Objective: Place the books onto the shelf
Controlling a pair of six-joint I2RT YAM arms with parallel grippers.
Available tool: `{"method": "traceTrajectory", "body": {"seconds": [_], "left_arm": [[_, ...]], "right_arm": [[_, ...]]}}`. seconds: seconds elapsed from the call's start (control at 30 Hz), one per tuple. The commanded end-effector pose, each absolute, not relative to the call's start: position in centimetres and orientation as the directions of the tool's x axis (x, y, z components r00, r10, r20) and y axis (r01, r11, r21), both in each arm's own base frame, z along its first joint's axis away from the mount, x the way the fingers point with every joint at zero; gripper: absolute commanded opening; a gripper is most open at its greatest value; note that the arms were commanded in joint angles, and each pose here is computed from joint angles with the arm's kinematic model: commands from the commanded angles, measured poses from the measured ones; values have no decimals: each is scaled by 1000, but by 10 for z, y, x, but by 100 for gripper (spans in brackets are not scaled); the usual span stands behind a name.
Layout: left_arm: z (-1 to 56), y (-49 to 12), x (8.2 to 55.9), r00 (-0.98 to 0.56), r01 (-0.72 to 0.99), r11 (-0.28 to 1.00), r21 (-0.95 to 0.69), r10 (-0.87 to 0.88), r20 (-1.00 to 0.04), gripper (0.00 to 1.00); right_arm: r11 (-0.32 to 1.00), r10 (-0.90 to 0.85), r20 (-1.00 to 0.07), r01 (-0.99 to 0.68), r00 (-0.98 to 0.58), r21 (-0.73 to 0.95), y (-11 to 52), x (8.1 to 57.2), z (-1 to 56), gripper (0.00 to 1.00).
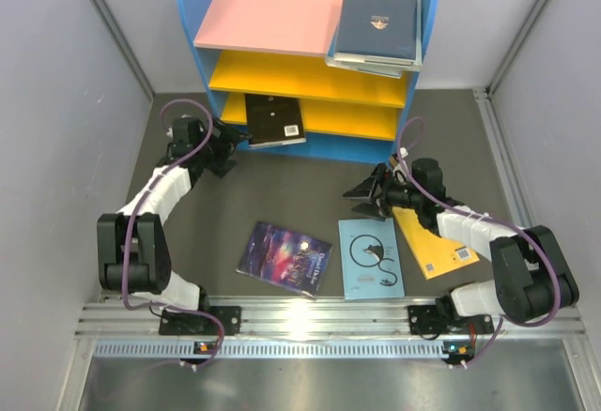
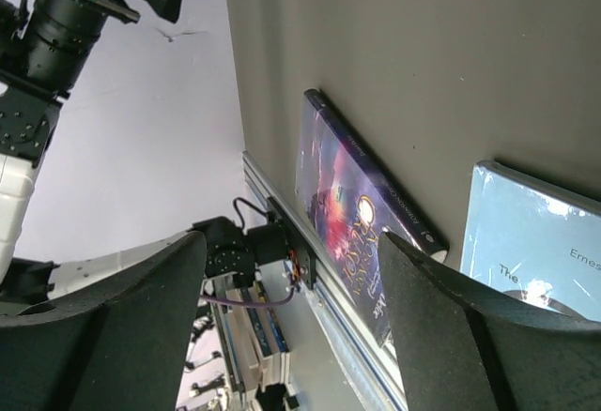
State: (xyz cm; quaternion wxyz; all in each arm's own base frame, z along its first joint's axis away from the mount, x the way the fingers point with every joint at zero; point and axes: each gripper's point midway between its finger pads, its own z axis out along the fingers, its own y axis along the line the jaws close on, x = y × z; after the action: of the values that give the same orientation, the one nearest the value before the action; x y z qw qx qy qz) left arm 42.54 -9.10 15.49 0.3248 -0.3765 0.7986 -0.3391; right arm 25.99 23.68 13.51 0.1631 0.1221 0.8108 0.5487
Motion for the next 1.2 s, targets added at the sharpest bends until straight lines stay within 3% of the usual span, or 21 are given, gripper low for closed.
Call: {"method": "traceTrajectory", "body": {"seconds": [0.0, 0.13, 0.2, 0.3, 0.33, 0.4, 0.47, 0.87, 1.17], "left_arm": [[189, -86, 425, -491, -303, 528, -793, -800, -346, 99], [235, -89, 432, -482, -211, 539, -815, -783, -394, 98], [247, -92, 431, -487, -176, 542, -822, -774, -406, 92], [262, -108, 423, -532, -97, 553, -827, -731, -427, 60], [260, -121, 416, -575, -79, 573, -816, -694, -433, 39], [254, -136, 409, -624, -67, 593, -802, -652, -430, 23], [244, -155, 400, -661, -49, 616, -787, -611, -436, 13], [177, -195, 409, -768, -62, 714, -697, -480, -424, 1], [167, -196, 437, -739, -86, 754, -651, -486, -466, 0]], "right_arm": [[360, 359, -200, -62, -912, 931, 239, 259, 146, 74], [360, 351, -204, -69, -914, 930, 239, 259, 146, 73], [361, 350, -204, -69, -914, 930, 239, 259, 145, 73], [365, 351, -204, -67, -914, 929, 239, 258, 142, 73], [365, 351, -203, -66, -914, 929, 238, 257, 141, 73], [367, 350, -194, -57, -917, 929, 239, 257, 137, 73], [366, 348, -188, -52, -919, 929, 239, 257, 134, 73], [386, 337, -188, -46, -922, 921, 236, 253, 129, 73], [403, 335, -179, -31, -925, 915, 232, 253, 123, 73]]}}
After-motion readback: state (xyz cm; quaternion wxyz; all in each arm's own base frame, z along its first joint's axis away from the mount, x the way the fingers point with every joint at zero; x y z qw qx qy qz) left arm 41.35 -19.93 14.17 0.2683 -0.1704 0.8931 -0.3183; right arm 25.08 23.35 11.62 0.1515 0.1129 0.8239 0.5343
